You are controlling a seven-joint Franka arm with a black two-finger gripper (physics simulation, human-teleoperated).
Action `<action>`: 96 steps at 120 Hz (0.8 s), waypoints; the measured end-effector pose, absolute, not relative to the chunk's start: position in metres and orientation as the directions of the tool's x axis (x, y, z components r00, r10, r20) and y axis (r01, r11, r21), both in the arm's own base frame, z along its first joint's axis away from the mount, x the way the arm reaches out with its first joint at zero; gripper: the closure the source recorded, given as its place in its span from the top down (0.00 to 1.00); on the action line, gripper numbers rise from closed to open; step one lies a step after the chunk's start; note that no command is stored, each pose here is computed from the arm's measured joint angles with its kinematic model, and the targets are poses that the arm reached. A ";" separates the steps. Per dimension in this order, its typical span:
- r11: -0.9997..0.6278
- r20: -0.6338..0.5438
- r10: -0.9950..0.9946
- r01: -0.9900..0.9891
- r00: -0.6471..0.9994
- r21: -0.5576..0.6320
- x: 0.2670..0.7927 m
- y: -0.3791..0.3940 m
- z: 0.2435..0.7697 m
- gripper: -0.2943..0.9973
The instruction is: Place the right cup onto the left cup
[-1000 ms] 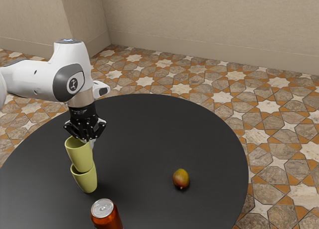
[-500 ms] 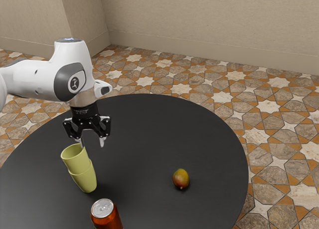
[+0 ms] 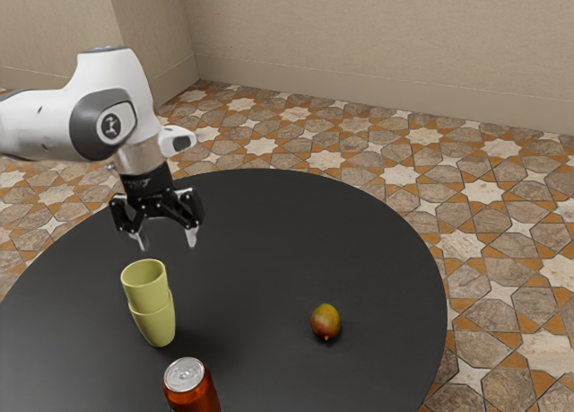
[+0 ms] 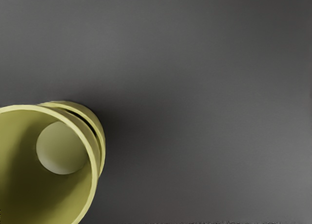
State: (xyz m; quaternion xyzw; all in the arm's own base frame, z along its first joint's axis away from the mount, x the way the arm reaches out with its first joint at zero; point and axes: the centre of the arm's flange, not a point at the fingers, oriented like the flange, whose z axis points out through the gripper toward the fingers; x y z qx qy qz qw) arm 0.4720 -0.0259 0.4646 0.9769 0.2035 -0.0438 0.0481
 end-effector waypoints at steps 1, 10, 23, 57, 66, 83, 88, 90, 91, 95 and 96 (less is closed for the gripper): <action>-0.915 -0.106 0.388 0.397 0.916 0.078 0.473 -0.026 0.465 0.73; -0.934 -0.103 0.339 0.348 0.935 0.084 0.479 -0.026 0.470 0.74; -0.960 -0.086 0.264 0.270 0.961 0.071 0.490 -0.029 0.480 0.75; -0.994 -0.049 0.110 0.111 0.993 0.017 0.524 -0.036 0.525 0.77; -0.996 -0.048 0.087 0.088 0.995 0.007 0.531 -0.034 0.534 0.77; -0.999 -0.038 0.030 0.029 0.999 -0.017 0.539 -0.038 0.552 0.77; -1.000 -0.036 0.011 0.010 0.999 -0.026 0.540 -0.041 0.557 0.77; -1.000 -0.036 0.004 0.003 0.999 -0.029 0.541 -0.043 0.558 0.77; -1.000 -0.036 0.000 -0.001 0.999 -0.030 0.541 -0.043 0.559 0.77; -0.999 -0.030 -0.013 -0.015 0.999 -0.034 0.543 -0.046 0.564 0.77; -0.999 -0.029 -0.017 -0.018 0.999 -0.035 0.543 -0.047 0.566 0.77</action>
